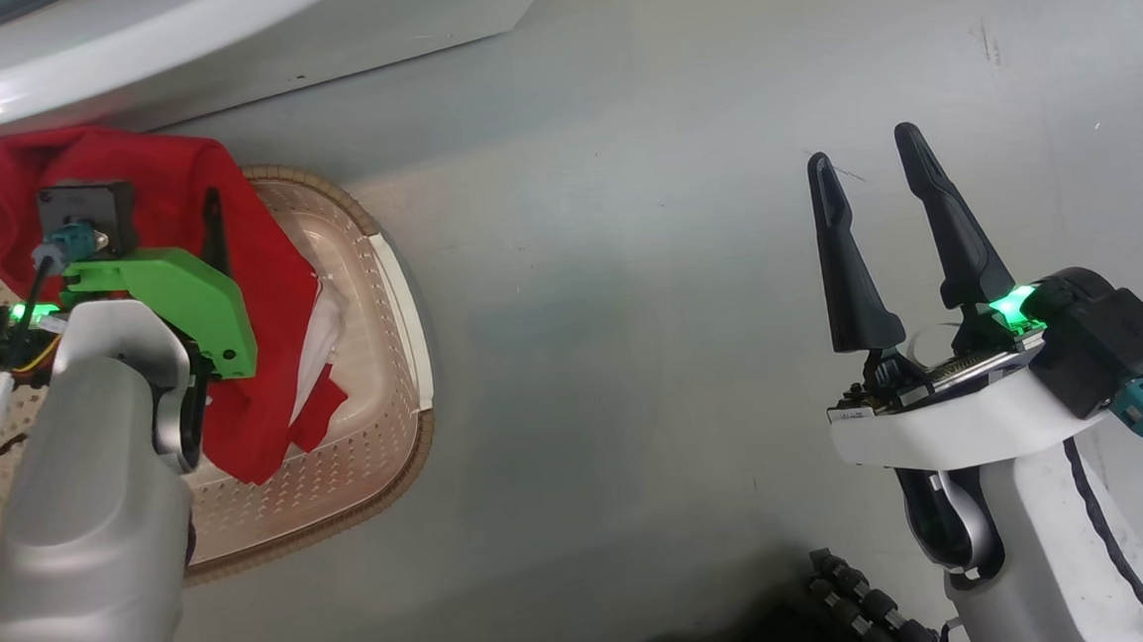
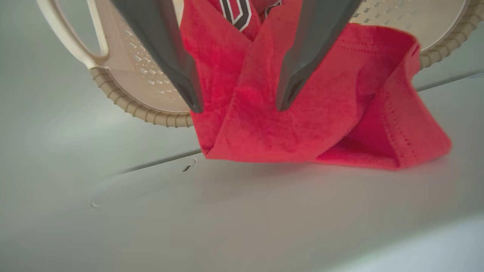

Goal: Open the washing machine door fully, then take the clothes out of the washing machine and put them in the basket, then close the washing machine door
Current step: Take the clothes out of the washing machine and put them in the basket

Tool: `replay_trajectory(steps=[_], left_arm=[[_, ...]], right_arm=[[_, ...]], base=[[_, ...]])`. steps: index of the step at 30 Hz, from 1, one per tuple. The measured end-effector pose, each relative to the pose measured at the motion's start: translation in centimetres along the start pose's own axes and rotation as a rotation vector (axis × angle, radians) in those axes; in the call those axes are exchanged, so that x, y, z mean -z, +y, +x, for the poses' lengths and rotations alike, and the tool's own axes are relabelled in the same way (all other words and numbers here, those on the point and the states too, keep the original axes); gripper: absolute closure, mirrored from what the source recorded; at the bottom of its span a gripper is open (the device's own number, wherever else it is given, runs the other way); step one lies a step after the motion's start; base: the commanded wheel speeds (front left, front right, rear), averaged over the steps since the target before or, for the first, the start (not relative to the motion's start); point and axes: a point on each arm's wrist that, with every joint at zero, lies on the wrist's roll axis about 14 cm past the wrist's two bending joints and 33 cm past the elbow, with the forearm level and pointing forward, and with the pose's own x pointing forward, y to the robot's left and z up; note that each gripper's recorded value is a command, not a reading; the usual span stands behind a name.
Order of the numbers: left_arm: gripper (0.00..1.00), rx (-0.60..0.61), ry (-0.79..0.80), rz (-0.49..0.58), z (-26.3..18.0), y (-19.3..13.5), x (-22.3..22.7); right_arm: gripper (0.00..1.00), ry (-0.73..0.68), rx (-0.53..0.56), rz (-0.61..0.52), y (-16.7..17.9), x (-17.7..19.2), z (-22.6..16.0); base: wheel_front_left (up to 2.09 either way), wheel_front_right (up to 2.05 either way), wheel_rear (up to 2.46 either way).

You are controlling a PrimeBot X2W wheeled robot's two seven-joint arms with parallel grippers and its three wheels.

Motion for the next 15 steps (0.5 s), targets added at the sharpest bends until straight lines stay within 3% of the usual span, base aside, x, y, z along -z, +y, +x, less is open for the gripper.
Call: replay_trajectory(steps=[15], left_arm=[[0.00, -0.057, -0.022, -0.021, 2.7, 1.9, -0.1]], right_arm=[[0.00, 0.035, 0.019, 0.014, -1.0, 1.5, 0.4]], base=[[0.00, 0.00, 0.00]])
